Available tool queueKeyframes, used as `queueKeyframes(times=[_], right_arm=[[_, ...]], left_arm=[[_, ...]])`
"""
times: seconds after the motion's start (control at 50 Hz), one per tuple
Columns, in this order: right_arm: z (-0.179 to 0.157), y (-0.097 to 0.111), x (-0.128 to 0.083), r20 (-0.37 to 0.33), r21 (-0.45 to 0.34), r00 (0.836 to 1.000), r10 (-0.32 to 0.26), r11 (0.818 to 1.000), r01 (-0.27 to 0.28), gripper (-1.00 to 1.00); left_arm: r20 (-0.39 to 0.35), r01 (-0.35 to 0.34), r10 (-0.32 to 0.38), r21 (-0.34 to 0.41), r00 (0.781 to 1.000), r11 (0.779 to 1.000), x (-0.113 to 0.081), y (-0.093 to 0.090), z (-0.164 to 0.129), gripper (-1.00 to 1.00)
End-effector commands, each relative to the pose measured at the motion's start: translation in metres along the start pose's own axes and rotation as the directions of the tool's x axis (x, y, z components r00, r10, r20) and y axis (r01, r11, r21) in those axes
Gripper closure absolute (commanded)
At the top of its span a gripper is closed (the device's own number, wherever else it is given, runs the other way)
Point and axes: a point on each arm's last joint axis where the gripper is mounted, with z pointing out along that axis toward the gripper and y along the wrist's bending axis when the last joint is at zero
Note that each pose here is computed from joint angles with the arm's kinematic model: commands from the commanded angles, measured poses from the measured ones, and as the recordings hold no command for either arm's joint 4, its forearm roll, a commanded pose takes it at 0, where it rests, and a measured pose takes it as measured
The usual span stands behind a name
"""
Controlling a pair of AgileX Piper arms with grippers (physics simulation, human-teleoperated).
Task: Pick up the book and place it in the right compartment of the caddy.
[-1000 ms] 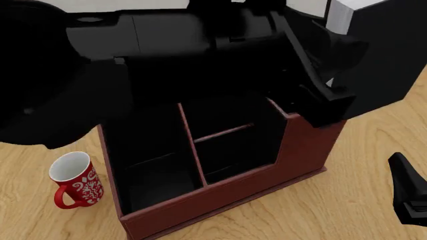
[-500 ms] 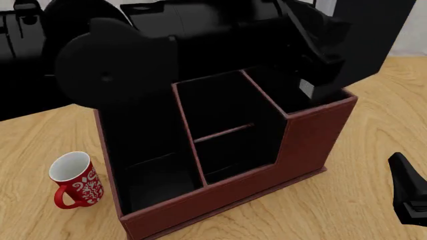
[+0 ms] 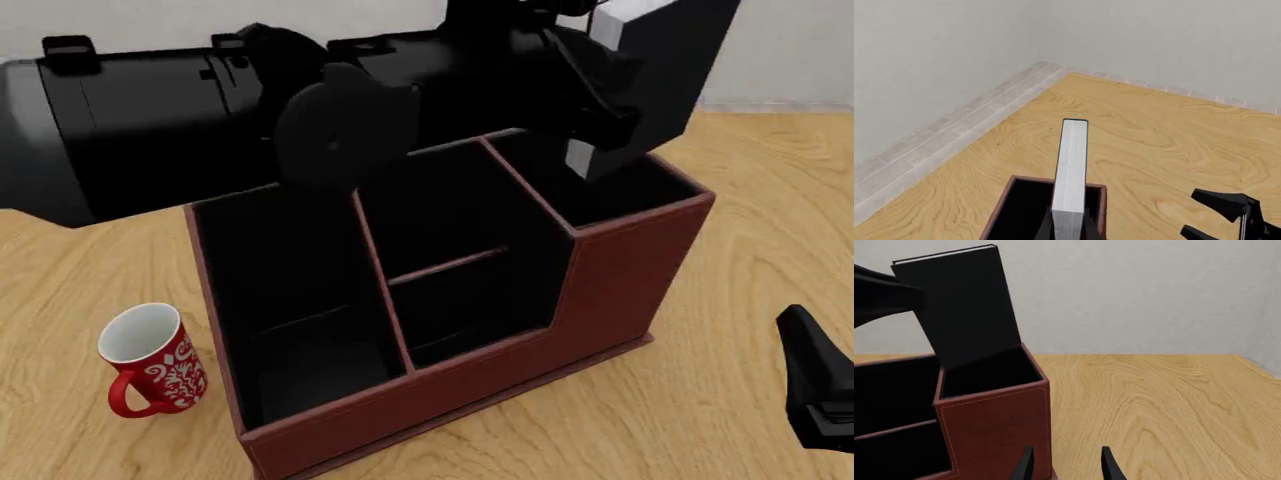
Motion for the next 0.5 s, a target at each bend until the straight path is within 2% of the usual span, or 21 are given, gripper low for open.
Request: queueKeyframes(times=[0.02,0.36,0.44,0.5], right_arm=[[0.000,0.000,0.000,0.000,0.000,1.000,0.000,1.000,0.000,-1.00],[0.000,0.000,0.000,0.000,0.000,1.000,0.000,1.000,0.000,-1.00],[0.000,0.000,0.000,0.000,0.000,1.000,0.000,1.000,0.000,-1.00],[0.000,0.000,0.000,0.000,0.000,1.000,0.000,1.000,0.000,-1.00]], left_arm=[[-0.003,-0.007,0.007,-0.048,1.000,0.999,0.009,0.019,0.014,1.00],[-0.031,0.009,-0.011,-0.087,0.999,0.996,0.028,0.035,0.029,1.00],[-0.052,0.014,-0.019,-0.106,0.998,0.994,0.036,0.044,0.036,1.00],[-0.050,0.024,-0.029,-0.101,0.998,0.995,0.039,0.041,0.036,1.00]])
